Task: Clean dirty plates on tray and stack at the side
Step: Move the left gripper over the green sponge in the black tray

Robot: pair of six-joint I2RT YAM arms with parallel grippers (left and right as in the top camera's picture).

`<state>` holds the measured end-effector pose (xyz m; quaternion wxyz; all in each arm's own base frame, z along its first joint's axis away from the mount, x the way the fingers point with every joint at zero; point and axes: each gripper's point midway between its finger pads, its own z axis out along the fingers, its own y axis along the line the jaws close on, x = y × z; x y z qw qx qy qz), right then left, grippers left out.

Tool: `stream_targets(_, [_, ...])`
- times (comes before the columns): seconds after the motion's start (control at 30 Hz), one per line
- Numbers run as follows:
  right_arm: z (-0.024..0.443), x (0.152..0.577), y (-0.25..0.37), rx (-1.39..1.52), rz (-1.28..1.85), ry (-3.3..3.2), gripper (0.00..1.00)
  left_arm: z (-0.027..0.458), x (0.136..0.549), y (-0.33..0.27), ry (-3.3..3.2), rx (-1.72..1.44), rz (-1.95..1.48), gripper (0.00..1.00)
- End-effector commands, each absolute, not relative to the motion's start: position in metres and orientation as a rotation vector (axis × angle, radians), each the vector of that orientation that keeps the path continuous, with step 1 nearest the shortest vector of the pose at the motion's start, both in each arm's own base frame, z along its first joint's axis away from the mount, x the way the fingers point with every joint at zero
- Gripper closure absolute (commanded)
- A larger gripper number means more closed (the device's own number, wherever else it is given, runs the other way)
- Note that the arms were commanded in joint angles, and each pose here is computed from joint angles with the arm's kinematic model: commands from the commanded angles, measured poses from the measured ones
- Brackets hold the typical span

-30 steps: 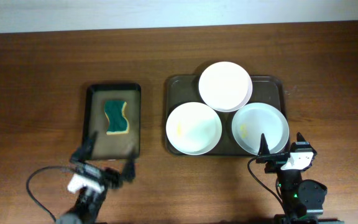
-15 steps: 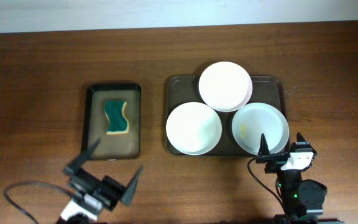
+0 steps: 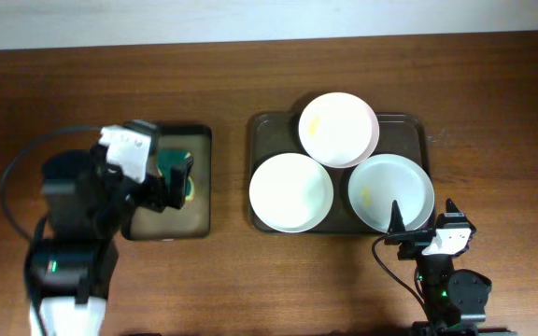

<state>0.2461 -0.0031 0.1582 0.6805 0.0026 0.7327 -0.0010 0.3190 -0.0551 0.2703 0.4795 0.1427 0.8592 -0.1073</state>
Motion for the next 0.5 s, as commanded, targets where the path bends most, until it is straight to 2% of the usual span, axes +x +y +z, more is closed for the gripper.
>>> stream_targets(0.0, [0.156, 0.246, -0.003, 0.009, 0.000, 1.650, 0.02, 0.252, 0.345, -0.025, 2.317, 0.063, -0.178, 0.01])
stream_targets(0.17, [0.156, 0.246, -0.003, 0.009, 0.000, 1.650, 0.02, 0.197, 0.371, -0.001, 2.695, -0.011, -0.019, 0.01])
stream_targets(0.33, [0.156, 0.246, -0.003, 0.009, 0.000, 1.650, 0.01, 0.142, 0.383, -0.048, 2.852, 0.039, -0.415, 0.01])
stream_targets(0.47, [0.156, 0.246, -0.003, 0.009, 0.000, 1.650, 0.02, 0.092, 0.384, -0.048, 2.983, 0.010, -0.438, 0.01])
